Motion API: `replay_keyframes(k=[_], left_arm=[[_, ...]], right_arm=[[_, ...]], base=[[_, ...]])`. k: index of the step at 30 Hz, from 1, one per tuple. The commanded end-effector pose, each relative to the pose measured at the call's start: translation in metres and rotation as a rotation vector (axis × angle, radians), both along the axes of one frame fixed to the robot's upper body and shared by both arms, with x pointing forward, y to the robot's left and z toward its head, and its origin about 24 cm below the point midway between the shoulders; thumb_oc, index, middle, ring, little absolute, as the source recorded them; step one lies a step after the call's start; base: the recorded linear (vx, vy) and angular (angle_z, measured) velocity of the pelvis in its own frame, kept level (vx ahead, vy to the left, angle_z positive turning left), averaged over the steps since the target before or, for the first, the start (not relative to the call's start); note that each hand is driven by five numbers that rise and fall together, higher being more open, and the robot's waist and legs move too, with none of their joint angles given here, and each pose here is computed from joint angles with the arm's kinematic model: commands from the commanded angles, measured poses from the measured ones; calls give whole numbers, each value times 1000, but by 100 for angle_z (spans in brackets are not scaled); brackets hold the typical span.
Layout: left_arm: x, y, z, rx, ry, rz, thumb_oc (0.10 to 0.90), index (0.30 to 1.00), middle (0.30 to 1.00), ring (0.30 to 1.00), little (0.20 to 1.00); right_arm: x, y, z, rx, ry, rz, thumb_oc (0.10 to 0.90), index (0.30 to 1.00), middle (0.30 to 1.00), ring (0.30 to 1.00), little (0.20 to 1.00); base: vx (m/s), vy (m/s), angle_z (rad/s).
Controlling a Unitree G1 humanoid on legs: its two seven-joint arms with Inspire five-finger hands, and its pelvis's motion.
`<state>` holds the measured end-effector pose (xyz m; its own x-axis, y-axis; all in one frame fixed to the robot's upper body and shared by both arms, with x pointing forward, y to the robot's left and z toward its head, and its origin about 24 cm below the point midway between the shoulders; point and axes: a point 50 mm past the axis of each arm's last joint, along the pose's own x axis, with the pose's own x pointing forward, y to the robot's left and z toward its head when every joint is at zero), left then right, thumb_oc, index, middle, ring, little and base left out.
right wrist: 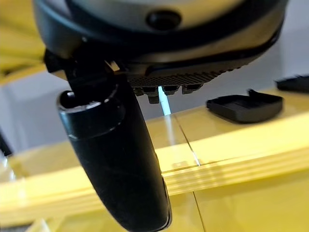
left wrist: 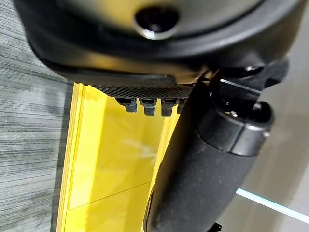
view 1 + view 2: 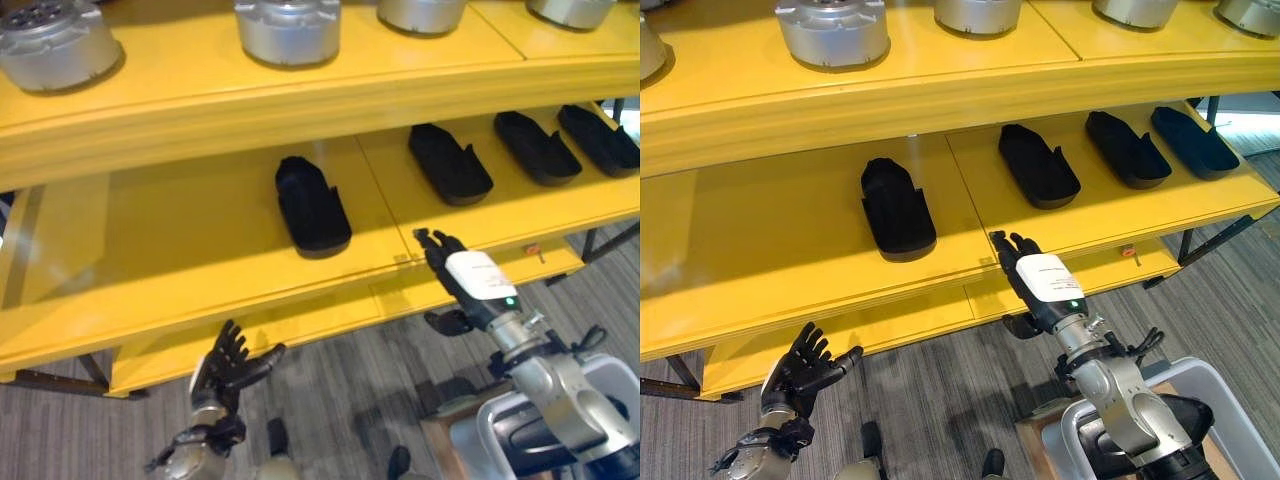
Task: Move parts from the plastic box to the shelf.
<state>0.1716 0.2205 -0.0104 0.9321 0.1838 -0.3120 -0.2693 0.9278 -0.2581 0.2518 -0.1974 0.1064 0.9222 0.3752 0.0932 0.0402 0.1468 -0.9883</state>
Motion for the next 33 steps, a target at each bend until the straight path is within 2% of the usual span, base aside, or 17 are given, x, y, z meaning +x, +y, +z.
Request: replay_keyframes(k=[1, 3, 9, 22, 33], left_arm=[[28, 2, 48, 69, -281, -37, 900, 1000, 1000, 1000, 1000], [29, 1, 49, 72, -282, -49, 900, 1000, 1000, 1000, 1000], [33, -2, 51, 79, -286, -81, 900, 1000, 1000, 1000, 1000], [38, -8, 56, 69, -309, -101, 900, 1000, 1000, 1000, 1000], [39, -8, 58, 67, -309, -84, 900, 1000, 1000, 1000, 1000]], right_arm=[[16, 5, 51, -156, -280, 60, 900, 1000, 1000, 1000, 1000], [18, 6, 51, -269, -281, 82, 900, 1000, 1000, 1000, 1000], [25, 13, 50, -429, -266, 145, 900, 1000, 1000, 1000, 1000], [32, 43, 63, -475, -288, 267, 900, 1000, 1000, 1000, 1000], [25, 67, 90, -413, -406, 353, 900, 1000, 1000, 1000, 1000]], base=[[-44, 5, 11], [-31, 5, 9], [-4, 2, 1], [-6, 0, 0], [1, 1, 5]])
